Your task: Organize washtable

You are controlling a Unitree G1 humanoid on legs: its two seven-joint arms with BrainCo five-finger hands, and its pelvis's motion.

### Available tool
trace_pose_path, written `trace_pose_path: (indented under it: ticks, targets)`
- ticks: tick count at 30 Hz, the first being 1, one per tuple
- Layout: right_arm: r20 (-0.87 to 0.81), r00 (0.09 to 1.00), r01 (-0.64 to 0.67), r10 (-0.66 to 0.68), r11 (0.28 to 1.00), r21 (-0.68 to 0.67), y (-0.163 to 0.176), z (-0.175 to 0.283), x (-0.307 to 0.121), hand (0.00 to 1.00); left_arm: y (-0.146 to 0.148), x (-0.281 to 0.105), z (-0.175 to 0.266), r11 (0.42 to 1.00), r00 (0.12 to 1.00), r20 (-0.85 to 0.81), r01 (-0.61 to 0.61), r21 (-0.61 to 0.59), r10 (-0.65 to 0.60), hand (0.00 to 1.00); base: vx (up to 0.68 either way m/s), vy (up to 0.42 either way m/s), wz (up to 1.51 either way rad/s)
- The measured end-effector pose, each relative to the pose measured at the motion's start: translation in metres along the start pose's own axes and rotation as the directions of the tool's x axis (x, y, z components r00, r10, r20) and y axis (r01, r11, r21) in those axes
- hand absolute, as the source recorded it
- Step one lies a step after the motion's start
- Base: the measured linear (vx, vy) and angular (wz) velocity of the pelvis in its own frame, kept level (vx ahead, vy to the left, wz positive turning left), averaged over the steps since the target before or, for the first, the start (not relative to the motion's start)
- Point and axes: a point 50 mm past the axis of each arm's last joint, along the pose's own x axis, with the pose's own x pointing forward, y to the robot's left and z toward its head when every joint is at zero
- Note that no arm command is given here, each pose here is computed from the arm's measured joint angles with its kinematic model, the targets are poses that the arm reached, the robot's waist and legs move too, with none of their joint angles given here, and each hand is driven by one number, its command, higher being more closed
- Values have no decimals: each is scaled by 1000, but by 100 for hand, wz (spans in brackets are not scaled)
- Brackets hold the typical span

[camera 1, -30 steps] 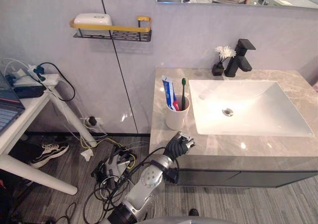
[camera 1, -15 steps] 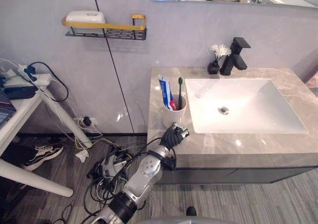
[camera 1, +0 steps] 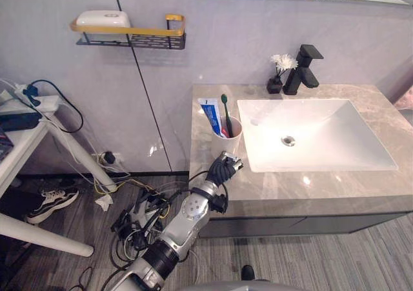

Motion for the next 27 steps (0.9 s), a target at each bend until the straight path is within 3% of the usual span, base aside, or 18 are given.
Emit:
trace_pose_path:
  ticks: [14,27]
  targets:
    - [-1,1000,10,-10,999,38,-1,1,0,0,20,15,14,993,995,47,-96,76,93,100,7,0,-3]
    - [-5,1000,18,-17,997,79,1,2,0,0,36,35,29,975,975,86,-212,63,206,100,5,2,-4]
